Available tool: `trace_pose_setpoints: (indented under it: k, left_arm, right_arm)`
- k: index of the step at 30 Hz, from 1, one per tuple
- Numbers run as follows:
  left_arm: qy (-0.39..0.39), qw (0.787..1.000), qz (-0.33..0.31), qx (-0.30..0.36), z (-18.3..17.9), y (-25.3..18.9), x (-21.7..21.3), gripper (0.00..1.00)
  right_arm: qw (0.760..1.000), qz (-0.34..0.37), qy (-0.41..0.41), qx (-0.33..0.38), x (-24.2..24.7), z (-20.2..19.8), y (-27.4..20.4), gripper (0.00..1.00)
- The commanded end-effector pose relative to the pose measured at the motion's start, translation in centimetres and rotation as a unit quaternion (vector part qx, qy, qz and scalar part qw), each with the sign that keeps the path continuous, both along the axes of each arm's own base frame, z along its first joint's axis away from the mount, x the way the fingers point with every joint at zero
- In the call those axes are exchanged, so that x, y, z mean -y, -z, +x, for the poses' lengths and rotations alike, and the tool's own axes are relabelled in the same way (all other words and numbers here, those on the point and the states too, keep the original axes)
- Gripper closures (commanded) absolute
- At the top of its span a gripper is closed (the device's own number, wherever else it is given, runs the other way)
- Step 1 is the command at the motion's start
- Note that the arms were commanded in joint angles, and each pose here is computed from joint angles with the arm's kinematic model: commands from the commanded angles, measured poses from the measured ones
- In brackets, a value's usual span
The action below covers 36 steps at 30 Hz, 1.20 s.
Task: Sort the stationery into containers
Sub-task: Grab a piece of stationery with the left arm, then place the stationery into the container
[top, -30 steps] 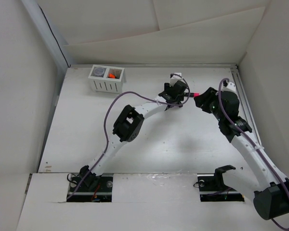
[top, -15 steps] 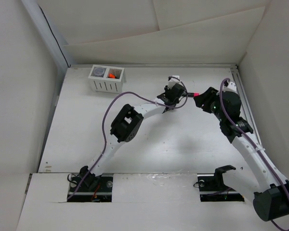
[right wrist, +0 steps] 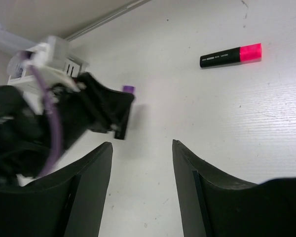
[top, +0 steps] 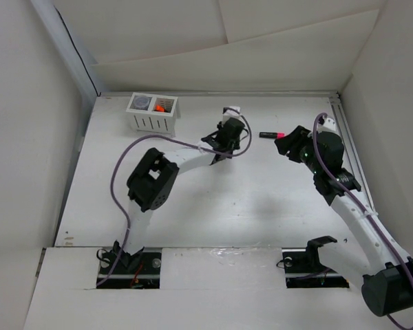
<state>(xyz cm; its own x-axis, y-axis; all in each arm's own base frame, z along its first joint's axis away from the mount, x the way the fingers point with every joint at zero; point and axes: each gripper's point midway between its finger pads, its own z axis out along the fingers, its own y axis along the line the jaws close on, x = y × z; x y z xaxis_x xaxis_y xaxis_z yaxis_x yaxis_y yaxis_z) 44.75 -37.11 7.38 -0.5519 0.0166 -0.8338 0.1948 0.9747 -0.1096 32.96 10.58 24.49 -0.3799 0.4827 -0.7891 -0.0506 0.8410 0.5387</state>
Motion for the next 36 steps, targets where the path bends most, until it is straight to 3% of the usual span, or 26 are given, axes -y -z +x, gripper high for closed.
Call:
trace_pose_setpoints:
  k: [1,7,14,25,36]
  left_arm:
    - [-0.024,0.987,-0.116,0.11,3.0,-13.5,-4.3,0.88]
    - [-0.09,0.972,-0.144,0.161,4.1,-19.2,-13.8,0.88]
    - [-0.169,0.953,-0.135,0.214,7.2,-21.9,-22.7,0.86]
    - [-0.251,0.941,-0.01,0.227,13.0,-19.1,-26.4,0.84]
    - [-0.29,0.93,0.028,0.224,17.0,-18.4,-30.7,0.83]
  right_arm:
    - [0.999,0.008,-0.016,0.043,-0.5,0.3,-2.0,0.42]
    - [0.999,0.011,-0.031,0.04,-1.0,0.5,-1.4,0.42]
    - [0.998,0.018,-0.038,0.042,-1.5,0.4,-1.4,0.42]
    - [0.997,0.018,-0.06,0.033,-3.0,0.4,-0.2,0.42]
    - [0.996,0.01,-0.088,0.025,-5.1,-0.2,0.7,0.41]
